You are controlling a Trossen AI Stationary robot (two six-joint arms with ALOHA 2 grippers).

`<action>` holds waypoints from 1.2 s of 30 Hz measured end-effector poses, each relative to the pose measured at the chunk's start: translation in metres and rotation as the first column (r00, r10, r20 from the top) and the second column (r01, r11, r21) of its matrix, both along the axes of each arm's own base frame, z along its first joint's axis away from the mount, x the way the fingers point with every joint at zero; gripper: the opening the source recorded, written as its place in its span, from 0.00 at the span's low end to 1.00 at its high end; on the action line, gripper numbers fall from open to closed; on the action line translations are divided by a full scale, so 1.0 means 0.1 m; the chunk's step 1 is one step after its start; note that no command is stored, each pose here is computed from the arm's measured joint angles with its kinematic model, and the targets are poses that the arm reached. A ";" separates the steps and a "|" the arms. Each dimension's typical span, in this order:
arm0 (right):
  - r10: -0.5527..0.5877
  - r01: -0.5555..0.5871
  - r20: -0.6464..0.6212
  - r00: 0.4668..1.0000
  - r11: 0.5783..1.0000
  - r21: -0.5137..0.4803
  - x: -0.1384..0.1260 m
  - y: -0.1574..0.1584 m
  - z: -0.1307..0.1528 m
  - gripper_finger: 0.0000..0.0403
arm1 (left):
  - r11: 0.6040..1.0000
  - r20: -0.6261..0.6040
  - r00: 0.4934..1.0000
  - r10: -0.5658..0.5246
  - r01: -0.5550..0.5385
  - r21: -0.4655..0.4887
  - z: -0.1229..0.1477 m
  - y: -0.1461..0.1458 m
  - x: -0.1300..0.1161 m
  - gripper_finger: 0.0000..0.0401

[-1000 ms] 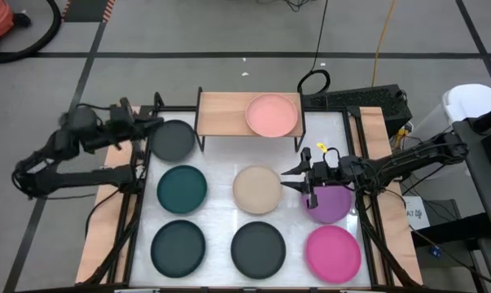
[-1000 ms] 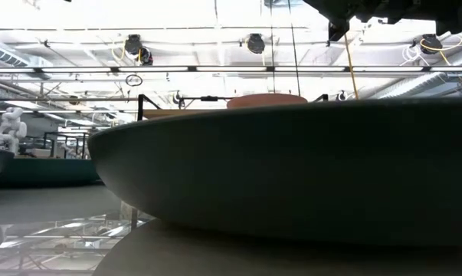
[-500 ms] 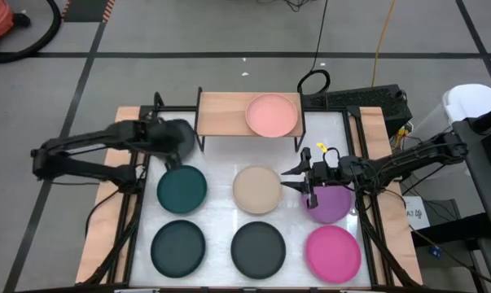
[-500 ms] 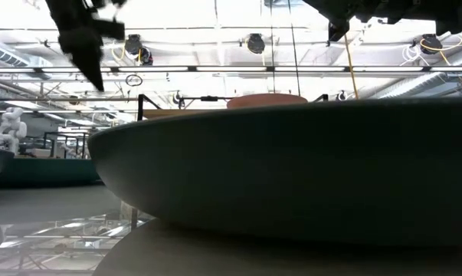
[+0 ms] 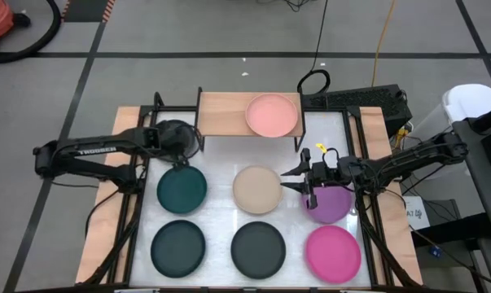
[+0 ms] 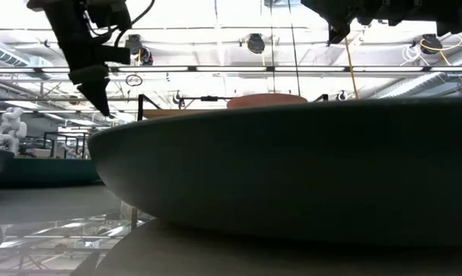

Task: Place and stack plates onto a shelf
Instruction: Stack the top black plate on top of the brown plate on the shelf

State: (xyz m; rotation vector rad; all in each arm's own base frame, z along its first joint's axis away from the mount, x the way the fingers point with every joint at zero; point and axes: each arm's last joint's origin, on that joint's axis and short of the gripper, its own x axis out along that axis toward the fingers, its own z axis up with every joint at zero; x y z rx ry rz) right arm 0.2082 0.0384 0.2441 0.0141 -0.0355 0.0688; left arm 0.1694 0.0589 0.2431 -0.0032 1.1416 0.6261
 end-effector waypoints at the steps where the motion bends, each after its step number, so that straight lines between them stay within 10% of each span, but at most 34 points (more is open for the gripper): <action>1: 0.000 0.000 -0.003 1.000 1.000 0.005 0.00 0.00 0.00 0.29 | 1.000 0.014 1.000 -0.009 0.009 0.006 -0.04 -0.01 -0.02 0.10; 13: -0.002 0.003 -0.018 1.000 1.000 0.004 0.00 0.00 -0.02 0.29 | 0.999 0.226 0.974 -0.018 0.026 -0.032 -0.16 0.02 -0.12 0.13; 26: -0.002 0.002 -0.015 1.000 1.000 0.010 0.00 0.00 -0.01 0.29 | 0.983 0.177 0.973 0.150 -0.127 -0.136 -0.25 0.20 -0.19 0.47; 36: -0.002 0.002 -0.011 1.000 1.000 0.006 0.00 0.00 -0.01 0.29 | 0.956 0.032 0.974 0.223 -0.212 -0.204 -0.54 0.32 -0.04 0.50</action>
